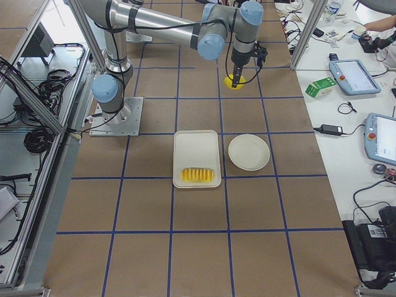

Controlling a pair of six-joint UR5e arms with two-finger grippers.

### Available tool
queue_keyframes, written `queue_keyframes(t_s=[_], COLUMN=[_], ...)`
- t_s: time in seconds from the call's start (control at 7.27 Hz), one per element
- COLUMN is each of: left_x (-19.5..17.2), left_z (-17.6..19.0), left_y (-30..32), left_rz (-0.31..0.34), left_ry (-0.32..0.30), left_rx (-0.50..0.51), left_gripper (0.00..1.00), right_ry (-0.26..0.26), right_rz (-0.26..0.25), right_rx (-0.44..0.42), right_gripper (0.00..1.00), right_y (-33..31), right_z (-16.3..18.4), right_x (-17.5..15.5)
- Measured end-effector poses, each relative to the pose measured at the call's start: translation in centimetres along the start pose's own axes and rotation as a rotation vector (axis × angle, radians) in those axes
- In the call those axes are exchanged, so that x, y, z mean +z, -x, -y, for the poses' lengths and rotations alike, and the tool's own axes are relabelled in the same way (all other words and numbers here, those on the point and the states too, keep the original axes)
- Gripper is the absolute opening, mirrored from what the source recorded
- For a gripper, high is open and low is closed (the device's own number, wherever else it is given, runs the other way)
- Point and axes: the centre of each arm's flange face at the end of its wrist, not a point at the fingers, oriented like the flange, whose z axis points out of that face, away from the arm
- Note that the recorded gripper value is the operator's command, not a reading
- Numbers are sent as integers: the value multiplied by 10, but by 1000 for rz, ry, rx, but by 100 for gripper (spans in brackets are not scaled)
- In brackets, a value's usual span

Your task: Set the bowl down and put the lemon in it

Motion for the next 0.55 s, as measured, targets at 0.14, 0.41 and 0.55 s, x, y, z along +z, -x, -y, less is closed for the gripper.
queue_keyframes(t_s=[0.14, 0.41, 0.55], left_x=[0, 24, 44], left_z=[-23, -73, -98], left_y=[-43, -111, -138], left_rz=[-4, -7, -12], left_ry=[16, 33, 28], left_rx=[-27, -91, -134], left_gripper=[0, 0, 0], right_ry=[-1, -4, -6], right_rz=[1, 1, 1], right_rx=[3, -6, -11], right_gripper=[0, 0, 0], right_y=[8, 18, 21], right_z=[-2, -4, -4], right_x=[0, 0, 0])
